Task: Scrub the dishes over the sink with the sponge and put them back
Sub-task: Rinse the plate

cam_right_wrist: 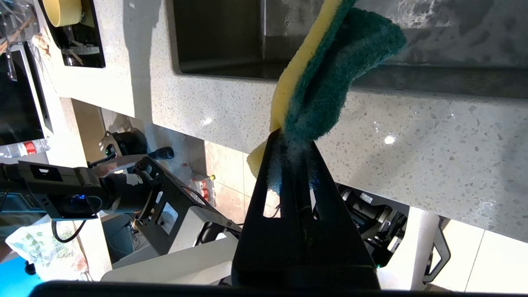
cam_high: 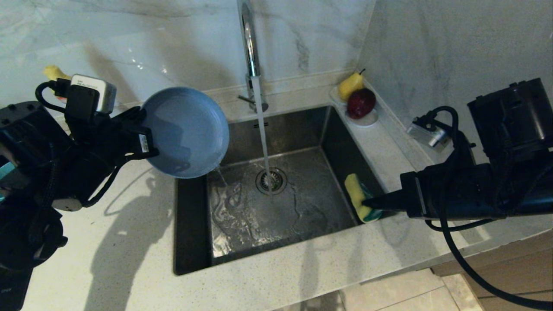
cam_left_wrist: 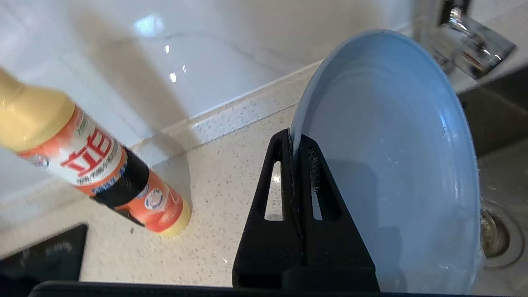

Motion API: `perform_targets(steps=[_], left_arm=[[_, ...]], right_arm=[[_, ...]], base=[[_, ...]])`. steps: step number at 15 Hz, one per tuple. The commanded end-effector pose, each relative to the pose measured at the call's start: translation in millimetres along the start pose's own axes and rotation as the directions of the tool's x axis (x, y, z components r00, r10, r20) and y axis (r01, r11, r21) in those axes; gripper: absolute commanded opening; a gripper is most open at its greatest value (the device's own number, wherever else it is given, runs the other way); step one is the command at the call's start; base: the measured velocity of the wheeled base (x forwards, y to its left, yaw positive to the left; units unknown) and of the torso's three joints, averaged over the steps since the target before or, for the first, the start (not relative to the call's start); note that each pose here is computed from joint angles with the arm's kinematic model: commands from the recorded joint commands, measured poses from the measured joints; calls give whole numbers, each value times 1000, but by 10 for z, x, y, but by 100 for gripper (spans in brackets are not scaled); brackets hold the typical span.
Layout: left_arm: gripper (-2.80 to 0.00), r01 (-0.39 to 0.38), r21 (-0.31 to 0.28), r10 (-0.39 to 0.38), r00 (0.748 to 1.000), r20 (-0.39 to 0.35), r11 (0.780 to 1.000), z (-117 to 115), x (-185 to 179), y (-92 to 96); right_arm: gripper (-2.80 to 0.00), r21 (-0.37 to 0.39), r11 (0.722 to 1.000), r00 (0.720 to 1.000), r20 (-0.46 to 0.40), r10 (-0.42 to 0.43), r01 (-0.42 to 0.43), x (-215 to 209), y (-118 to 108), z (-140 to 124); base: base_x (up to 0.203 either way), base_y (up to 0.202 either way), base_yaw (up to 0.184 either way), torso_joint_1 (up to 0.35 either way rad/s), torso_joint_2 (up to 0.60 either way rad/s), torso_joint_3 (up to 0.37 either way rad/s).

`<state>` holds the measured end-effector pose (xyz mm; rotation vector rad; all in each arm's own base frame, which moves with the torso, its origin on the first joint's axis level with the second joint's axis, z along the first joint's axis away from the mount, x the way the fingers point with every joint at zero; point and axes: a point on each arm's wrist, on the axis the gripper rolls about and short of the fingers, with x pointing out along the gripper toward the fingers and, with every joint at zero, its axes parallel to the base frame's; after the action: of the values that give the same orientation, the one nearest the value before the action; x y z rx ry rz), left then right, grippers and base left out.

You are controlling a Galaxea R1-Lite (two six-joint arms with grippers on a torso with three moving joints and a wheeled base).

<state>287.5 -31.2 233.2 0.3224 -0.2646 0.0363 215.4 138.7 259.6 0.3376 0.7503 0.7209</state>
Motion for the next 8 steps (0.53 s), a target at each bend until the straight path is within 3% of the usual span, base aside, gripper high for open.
perform_targets(steps=[1, 6, 8], left_arm=[[-280, 7, 36, -8, 1000, 25, 999, -30, -51, -10], [-280, 1, 52, -4, 999, 47, 999, -9, -93, 6], [-280, 16, 9, -16, 1000, -7, 1000, -65, -85, -4]], right_arm=[[-280, 4, 1000, 1000, -6, -1, 1, 14, -6, -4], [-280, 2, 1000, 1000, -1, 3, -3, -16, 5, -7], [-280, 3, 1000, 1000, -3, 0, 0, -24, -1, -27]], base=[[0, 0, 0, 0, 0, 0], [0, 0, 0, 0, 0, 0], [0, 0, 0, 0, 0, 0]])
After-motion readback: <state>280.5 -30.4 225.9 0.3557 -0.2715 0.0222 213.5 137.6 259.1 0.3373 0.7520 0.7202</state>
